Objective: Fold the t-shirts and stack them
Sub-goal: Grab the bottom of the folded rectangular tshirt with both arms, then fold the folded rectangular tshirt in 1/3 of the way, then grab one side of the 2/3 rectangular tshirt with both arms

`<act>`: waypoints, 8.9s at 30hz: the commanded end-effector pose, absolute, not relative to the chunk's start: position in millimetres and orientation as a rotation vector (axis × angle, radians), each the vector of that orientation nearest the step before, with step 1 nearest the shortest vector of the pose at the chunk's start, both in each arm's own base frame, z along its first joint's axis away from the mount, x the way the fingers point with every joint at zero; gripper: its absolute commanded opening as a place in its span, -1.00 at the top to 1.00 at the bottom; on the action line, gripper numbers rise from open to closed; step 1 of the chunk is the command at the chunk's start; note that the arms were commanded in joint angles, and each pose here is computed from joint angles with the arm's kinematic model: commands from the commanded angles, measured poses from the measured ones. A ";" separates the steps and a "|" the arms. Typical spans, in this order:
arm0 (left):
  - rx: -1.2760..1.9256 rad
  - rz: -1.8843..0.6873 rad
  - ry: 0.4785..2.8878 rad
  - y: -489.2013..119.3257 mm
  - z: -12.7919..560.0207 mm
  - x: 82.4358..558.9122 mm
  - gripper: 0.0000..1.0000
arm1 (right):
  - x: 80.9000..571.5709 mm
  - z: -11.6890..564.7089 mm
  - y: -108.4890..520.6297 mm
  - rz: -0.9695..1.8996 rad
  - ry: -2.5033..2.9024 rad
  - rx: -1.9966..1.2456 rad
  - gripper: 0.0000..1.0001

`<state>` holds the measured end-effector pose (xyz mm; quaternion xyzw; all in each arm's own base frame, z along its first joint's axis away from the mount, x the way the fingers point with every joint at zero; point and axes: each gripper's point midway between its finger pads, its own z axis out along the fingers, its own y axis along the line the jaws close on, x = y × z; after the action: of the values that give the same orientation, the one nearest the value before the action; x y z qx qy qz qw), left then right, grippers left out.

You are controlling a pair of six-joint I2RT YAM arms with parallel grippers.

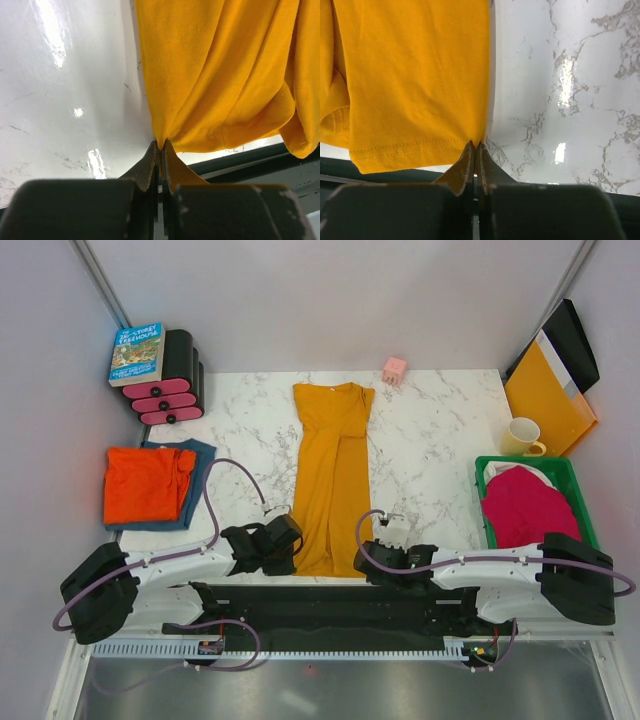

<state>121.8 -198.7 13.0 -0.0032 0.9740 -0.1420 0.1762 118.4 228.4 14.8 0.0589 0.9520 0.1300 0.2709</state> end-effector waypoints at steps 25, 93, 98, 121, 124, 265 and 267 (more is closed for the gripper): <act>0.166 -0.523 2.395 -243.3 141.5 177.6 0.96 | 164.4 122.4 246.6 0.201 2.262 0.048 1.00; -0.014 -0.409 2.578 -266.0 57.7 360.3 0.42 | 391.7 33.3 266.6 0.241 2.445 0.049 1.00; -0.028 -0.388 2.645 -262.8 38.8 327.2 0.49 | 361.2 18.8 258.4 0.236 2.503 0.053 1.00; 0.023 -0.491 2.599 -247.8 64.9 177.1 0.10 | 231.9 65.6 228.3 0.214 2.422 -0.012 0.34; 0.040 -0.503 2.509 -254.3 92.6 193.4 0.00 | 250.4 92.7 238.3 0.190 2.362 -0.052 0.27; 0.091 -0.386 2.665 -234.1 22.6 168.1 0.96 | 122.6 -24.3 194.5 0.038 2.595 0.245 1.00; 0.087 -0.412 2.653 -233.4 28.9 165.3 0.96 | 126.9 -11.8 186.0 -0.017 2.531 0.239 1.00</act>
<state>177.1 -240.3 20.8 0.0270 0.9615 -0.1433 0.2330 164.6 229.4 13.8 0.1189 0.9275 0.0797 0.3455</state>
